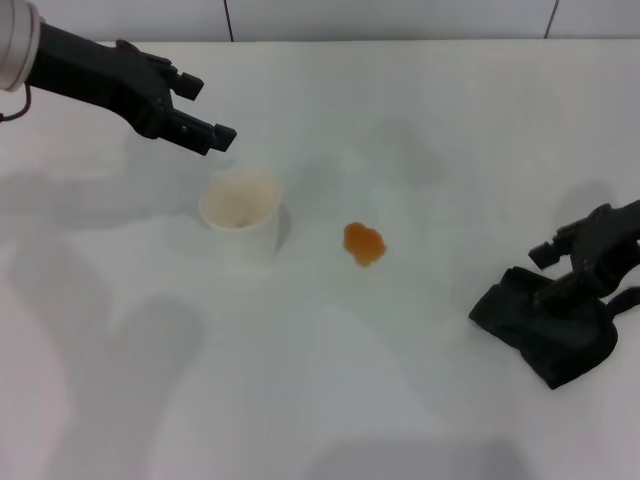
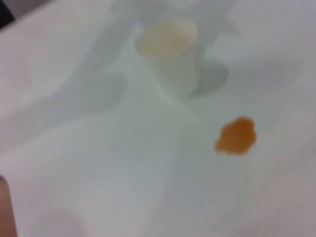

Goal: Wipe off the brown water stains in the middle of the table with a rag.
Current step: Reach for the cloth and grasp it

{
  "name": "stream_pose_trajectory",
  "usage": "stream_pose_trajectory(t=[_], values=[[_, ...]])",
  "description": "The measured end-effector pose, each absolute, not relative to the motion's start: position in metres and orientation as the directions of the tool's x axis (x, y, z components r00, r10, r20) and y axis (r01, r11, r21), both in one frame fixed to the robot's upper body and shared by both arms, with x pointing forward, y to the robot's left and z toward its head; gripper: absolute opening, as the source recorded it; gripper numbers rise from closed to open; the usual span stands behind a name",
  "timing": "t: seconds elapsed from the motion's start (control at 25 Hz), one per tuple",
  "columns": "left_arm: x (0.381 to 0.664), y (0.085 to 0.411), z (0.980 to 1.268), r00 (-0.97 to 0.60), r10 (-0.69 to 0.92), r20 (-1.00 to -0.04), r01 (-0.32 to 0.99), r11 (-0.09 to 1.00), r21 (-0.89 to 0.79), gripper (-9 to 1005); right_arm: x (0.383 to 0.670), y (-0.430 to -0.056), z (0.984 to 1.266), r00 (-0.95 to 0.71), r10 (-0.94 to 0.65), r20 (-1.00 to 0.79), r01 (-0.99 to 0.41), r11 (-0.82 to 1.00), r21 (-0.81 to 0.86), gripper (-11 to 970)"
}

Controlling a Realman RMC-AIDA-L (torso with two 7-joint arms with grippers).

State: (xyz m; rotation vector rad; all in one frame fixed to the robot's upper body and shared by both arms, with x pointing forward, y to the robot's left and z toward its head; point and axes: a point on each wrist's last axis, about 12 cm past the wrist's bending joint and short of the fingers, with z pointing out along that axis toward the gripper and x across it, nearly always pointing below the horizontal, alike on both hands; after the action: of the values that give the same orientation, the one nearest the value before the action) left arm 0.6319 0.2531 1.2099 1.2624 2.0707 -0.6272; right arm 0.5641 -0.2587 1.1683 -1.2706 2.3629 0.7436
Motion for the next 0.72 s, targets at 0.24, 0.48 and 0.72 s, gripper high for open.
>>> stream_pose_trajectory(t=[0.24,0.48,0.72], values=[[0.634,0.249,1.212,-0.336,0.606,-0.721,0.905,0.421,-0.067,880,0.568,-0.241,1.162,-0.510,-0.719,-0.472,-0.860,0.443,0.255,864],[0.634,0.249,1.212,-0.339,0.605,-0.720,0.903,0.424,-0.069,880,0.570,-0.226,1.149,-0.457,-0.761,-0.460,-0.888,0.424,0.181,858],[0.634,0.247,1.213,-0.337,0.606,-0.721,0.904,0.422,-0.068,880,0.572,-0.221,1.140,-0.450,-0.768,-0.456,-0.890,0.429,0.157,853]])
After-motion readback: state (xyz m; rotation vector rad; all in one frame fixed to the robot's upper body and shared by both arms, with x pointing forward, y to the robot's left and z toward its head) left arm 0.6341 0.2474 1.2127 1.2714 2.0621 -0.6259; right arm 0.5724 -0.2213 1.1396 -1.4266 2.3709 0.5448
